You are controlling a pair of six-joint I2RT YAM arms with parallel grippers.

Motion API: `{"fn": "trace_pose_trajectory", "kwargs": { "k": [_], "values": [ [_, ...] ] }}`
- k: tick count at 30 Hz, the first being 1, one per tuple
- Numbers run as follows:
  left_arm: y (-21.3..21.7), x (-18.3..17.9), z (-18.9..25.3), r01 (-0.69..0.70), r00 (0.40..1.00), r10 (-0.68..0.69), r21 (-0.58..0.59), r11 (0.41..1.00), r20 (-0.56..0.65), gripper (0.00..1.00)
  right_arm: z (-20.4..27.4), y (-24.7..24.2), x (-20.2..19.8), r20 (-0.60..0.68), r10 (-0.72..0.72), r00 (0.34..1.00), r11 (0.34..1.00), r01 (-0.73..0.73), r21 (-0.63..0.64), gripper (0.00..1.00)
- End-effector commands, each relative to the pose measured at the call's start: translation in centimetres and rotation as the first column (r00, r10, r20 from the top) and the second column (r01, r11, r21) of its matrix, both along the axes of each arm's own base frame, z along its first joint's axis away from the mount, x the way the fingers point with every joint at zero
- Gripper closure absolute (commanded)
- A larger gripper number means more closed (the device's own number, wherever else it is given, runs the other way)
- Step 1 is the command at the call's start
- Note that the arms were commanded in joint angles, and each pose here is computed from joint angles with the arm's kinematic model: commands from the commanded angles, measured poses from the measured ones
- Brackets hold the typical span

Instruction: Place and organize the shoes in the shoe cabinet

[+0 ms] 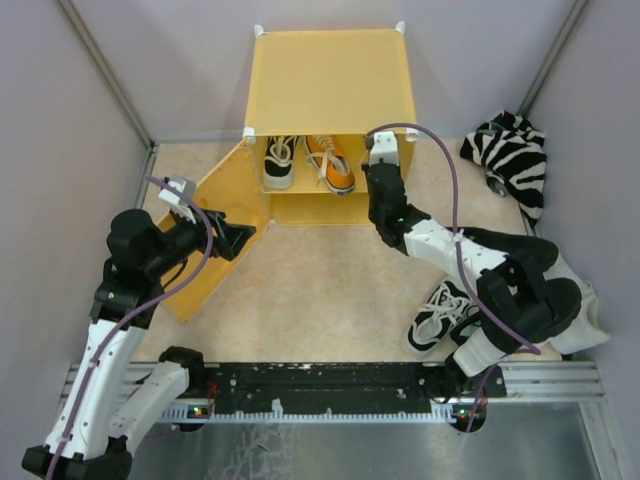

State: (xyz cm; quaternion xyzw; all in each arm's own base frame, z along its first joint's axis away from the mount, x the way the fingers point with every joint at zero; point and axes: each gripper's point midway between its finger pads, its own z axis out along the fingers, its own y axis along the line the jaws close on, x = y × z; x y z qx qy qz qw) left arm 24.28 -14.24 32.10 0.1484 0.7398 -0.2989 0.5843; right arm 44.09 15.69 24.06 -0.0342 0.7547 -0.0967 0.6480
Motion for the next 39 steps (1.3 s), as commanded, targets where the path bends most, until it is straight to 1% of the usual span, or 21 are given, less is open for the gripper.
{"fn": "trace_pose_trajectory", "kwargs": {
  "k": [1,7,10,11,13,15,16,17,19,20,22,25,28,29,31,33,35,39],
  "values": [
    [0.0,0.1,-0.2,-0.001,1.000,0.001,0.013,1.000,0.010,0.01,6.8,-1.5,2.0,0.228,-0.129,0.965,0.989,0.110,0.095,1.00],
    [0.1,0.1,-0.3,-0.003,1.000,0.003,0.015,1.000,0.011,0.01,5.7,-1.4,3.5,0.218,-0.142,0.966,0.989,0.132,0.062,1.00],
    [0.1,0.1,-0.3,-0.004,1.000,0.004,0.017,1.000,0.009,0.01,3.9,-1.7,4.2,0.188,-0.170,0.967,0.985,0.166,0.035,1.00],
    [0.1,0.1,-0.3,-0.004,1.000,0.004,0.017,1.000,0.010,0.01,3.8,-1.8,4.2,0.184,-0.173,0.968,0.985,0.169,0.038,0.97],
    [0.1,0.1,-0.3,-0.006,1.000,0.006,0.018,1.000,0.009,0.01,3.5,-1.8,4.0,0.175,-0.175,0.969,0.984,0.168,0.055,0.87],
    [0.1,0.1,-0.4,-0.006,1.000,0.006,0.019,1.000,0.008,0.00,3.1,-1.7,3.6,0.161,-0.160,0.974,0.986,0.150,0.073,0.65],
    [0.1,0.1,-0.5,-0.006,1.000,0.005,0.019,1.000,0.006,0.01,4.2,-1.9,3.0,0.177,-0.154,0.972,0.985,0.138,0.101,0.56],
    [0.1,0.1,-0.6,-0.005,1.000,0.005,0.019,1.000,0.004,0.01,4.8,-1.9,2.5,0.185,-0.143,0.972,0.985,0.122,0.125,0.48],
    [0.1,0.1,-0.6,-0.004,1.000,0.004,0.018,1.000,0.002,0.01,5.3,-1.9,1.8,0.188,-0.128,0.974,0.983,0.099,0.157,0.39],
    [0.1,0.1,-0.6,-0.004,1.000,0.004,0.018,1.000,0.002,0.01,5.5,-1.9,1.5,0.187,-0.120,0.975,0.981,0.088,0.171,0.36],
    [0.1,0.1,-0.5,-0.004,1.000,0.004,0.017,1.000,0.003,0.01,5.9,-1.6,0.8,0.185,-0.081,0.979,0.981,0.046,0.188,0.33],
    [0.0,0.2,-0.6,-0.001,1.000,0.001,0.017,1.000,0.003,0.01,6.4,-0.6,-0.4,0.172,0.004,0.985,0.981,-0.037,0.189,0.32],
    [-0.1,0.2,-0.7,0.003,1.000,-0.003,0.016,1.000,-0.003,0.01,6.7,0.9,-2.1,0.149,0.109,0.983,0.982,-0.130,0.137,0.31],
    [-0.1,0.2,-0.7,0.005,1.000,-0.005,0.014,1.000,-0.002,0.01,6.7,1.2,-2.7,0.144,0.139,0.980,0.979,-0.158,0.127,0.29],
    [-0.1,0.2,-0.6,0.006,1.000,-0.006,0.012,1.000,-0.003,0.01,6.4,2.6,-3.5,0.125,0.243,0.962,0.958,-0.258,0.125,0.27],
    [-0.1,0.1,-0.6,0.004,1.000,-0.004,0.013,1.000,-0.001,0.01,5.9,4.4,-4.2,0.096,0.354,0.930,0.924,-0.364,0.118,0.27],
    [-0.1,0.1,-0.6,0.005,1.000,-0.005,0.012,1.000,0.001,0.01,4.9,5.9,-4.5,0.058,0.432,0.900,0.893,-0.436,0.110,0.27],
    [-0.1,0.0,-0.6,0.006,1.000,-0.006,0.012,1.000,0.002,0.01,3.5,6.8,-3.8,0.037,0.450,0.892,0.884,-0.451,0.124,0.27]
  ]
}}
